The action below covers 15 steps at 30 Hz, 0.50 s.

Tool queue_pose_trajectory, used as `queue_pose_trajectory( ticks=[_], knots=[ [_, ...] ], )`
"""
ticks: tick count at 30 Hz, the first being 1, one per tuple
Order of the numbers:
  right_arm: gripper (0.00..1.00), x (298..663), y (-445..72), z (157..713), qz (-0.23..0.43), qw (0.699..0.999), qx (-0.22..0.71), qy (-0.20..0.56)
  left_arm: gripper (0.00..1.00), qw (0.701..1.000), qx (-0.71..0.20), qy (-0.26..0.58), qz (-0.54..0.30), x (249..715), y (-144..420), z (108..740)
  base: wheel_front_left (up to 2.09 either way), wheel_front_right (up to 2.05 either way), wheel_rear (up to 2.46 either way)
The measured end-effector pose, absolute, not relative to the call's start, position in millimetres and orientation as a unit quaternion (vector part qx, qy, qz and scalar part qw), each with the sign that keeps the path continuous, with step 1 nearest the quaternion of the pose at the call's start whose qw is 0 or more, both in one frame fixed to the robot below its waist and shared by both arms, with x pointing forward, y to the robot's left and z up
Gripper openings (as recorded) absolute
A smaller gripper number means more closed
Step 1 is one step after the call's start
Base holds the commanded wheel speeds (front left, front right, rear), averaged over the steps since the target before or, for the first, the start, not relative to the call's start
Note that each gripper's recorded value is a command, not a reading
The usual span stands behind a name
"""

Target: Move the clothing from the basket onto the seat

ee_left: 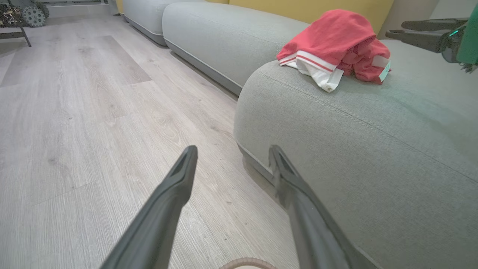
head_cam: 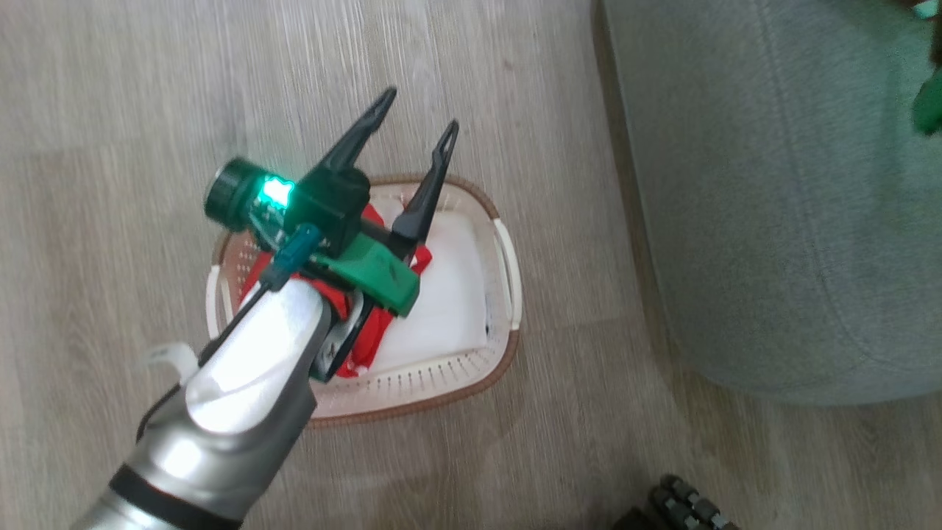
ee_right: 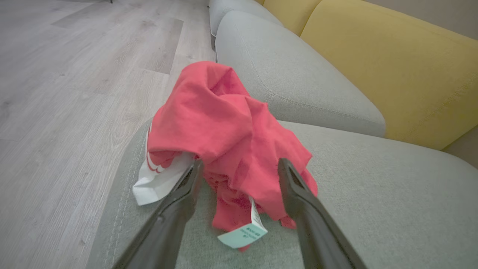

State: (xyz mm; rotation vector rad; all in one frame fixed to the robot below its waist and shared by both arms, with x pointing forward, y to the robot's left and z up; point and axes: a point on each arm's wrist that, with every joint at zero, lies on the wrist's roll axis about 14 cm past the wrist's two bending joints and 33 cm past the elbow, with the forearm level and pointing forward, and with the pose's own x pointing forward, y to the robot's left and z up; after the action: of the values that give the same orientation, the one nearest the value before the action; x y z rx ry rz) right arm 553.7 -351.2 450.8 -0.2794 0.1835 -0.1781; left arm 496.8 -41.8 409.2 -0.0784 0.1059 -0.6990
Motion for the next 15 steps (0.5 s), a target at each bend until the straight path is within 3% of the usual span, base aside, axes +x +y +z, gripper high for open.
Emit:
queue_pose_trajectory(
  ticks=[15],
  knots=[
    [1.00,514.9,-311.4,517.2,-0.047,0.994,-0.101,0.016,1.00,0.968,-0.055,0.037,-0.243,458.6,10.8,455.8,0.00,0.00,0.00]
  ],
)
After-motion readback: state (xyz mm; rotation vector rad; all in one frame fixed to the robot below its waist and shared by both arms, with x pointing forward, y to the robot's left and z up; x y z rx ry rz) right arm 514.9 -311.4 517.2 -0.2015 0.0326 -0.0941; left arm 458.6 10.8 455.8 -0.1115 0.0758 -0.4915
